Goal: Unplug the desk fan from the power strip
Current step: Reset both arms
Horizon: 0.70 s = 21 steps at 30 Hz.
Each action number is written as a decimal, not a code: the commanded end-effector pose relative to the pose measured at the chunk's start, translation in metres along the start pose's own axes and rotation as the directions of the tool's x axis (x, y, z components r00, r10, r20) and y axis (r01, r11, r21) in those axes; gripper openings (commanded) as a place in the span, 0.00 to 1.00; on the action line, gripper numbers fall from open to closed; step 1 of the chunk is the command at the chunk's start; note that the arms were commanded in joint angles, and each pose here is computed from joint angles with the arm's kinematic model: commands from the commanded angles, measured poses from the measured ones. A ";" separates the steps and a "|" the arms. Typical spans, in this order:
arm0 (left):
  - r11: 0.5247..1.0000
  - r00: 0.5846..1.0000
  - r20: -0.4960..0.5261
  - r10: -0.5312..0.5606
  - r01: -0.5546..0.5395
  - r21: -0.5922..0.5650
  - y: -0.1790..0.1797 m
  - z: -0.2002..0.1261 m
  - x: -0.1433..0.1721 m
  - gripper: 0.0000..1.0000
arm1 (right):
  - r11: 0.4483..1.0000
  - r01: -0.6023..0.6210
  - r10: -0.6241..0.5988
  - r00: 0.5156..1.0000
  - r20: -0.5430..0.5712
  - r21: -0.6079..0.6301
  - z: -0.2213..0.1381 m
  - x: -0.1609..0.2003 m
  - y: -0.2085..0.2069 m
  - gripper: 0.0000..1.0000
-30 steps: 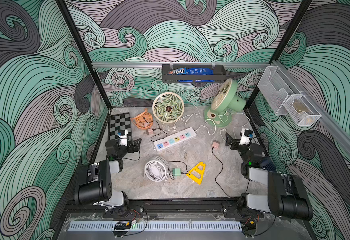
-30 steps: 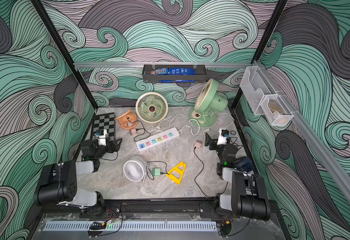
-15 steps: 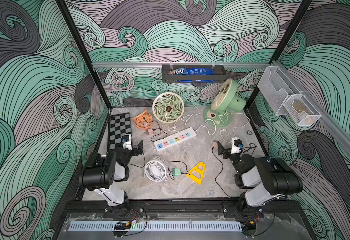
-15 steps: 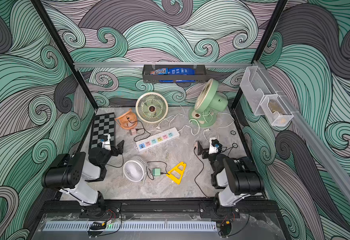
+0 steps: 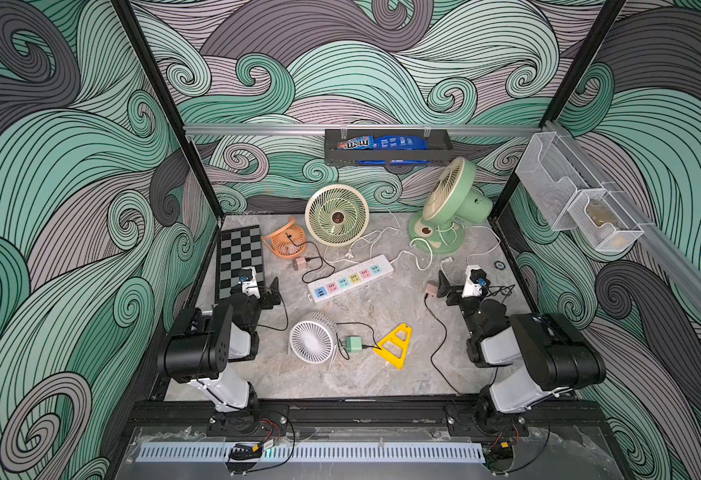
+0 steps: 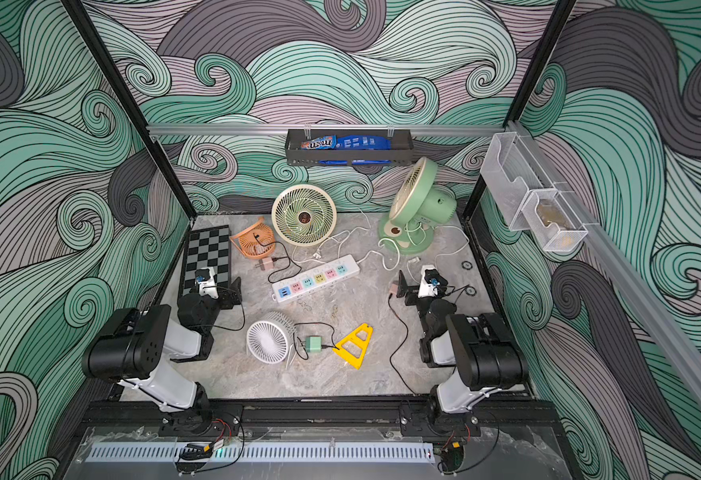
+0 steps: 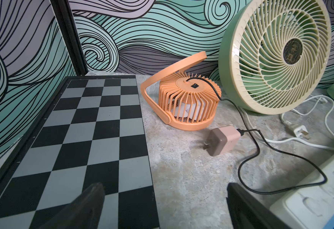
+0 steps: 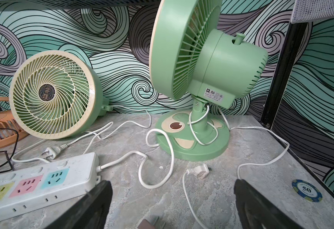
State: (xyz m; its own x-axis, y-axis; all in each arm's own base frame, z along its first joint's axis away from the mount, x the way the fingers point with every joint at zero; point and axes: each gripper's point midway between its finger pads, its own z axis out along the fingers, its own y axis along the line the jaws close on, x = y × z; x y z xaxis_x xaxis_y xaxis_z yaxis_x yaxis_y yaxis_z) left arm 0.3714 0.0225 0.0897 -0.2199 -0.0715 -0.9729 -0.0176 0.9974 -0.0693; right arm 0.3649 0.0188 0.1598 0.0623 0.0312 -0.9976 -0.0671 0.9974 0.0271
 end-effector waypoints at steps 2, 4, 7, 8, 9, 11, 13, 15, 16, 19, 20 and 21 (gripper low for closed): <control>1.000 1.000 0.026 -0.007 0.008 -0.009 0.001 0.003 -0.011 0.99 | 1.000 0.008 -0.008 1.000 0.009 0.024 -0.002 -0.003 -0.003 0.99; 1.000 1.000 0.025 -0.007 0.007 -0.009 0.001 0.003 -0.011 0.99 | 1.000 0.006 -0.007 1.000 0.010 0.024 -0.002 -0.003 -0.004 0.99; 1.000 1.000 0.025 -0.007 0.007 -0.008 0.000 0.003 -0.011 0.99 | 1.000 0.007 -0.007 1.000 0.011 0.022 -0.002 -0.003 -0.003 0.99; 1.000 1.000 0.025 -0.007 0.007 -0.008 0.000 0.003 -0.011 0.99 | 1.000 0.007 -0.007 1.000 0.010 0.023 -0.002 -0.003 -0.003 0.99; 1.000 1.000 0.027 -0.006 0.006 -0.008 0.000 0.003 -0.011 0.99 | 1.000 0.007 -0.007 1.000 0.009 0.024 -0.002 -0.003 -0.003 0.99; 1.000 1.000 0.025 -0.007 0.007 -0.008 0.000 0.003 -0.011 0.99 | 1.000 0.007 -0.007 1.000 0.009 0.025 -0.001 -0.003 -0.004 0.99; 1.000 1.000 0.027 -0.007 0.007 -0.008 0.000 0.003 -0.011 0.99 | 1.000 0.007 -0.007 1.000 0.009 0.025 -0.001 -0.003 -0.004 0.99; 1.000 1.000 0.026 -0.007 0.007 -0.009 0.000 0.003 -0.011 0.99 | 1.000 0.007 -0.008 1.000 0.010 0.026 -0.001 -0.003 -0.004 0.99; 1.000 1.000 0.024 -0.007 0.008 -0.009 0.001 0.003 -0.011 0.99 | 1.000 0.008 -0.008 1.000 0.009 0.025 -0.001 -0.003 -0.003 0.99; 1.000 1.000 0.025 -0.006 0.007 -0.009 0.000 0.003 -0.011 0.99 | 1.000 0.014 -0.014 1.000 0.000 0.013 0.000 -0.001 -0.001 0.99; 1.000 1.000 0.026 -0.007 0.007 -0.009 0.001 0.003 -0.011 0.99 | 1.000 0.016 -0.016 1.000 -0.003 0.013 0.001 0.000 -0.001 0.99; 1.000 1.000 0.026 -0.007 0.007 -0.008 0.000 0.003 -0.011 0.99 | 1.000 0.017 -0.017 1.000 -0.005 0.011 0.002 0.000 0.000 0.99</control>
State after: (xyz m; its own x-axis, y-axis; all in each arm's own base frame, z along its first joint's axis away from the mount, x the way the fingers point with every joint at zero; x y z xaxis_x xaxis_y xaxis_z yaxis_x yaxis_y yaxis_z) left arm 0.3713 0.0238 0.0895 -0.2202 -0.0776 -0.9724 -0.0261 0.9969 -0.0737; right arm 0.3653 0.0165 0.1557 0.0461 0.0273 -0.9986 -0.0516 0.9984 0.0249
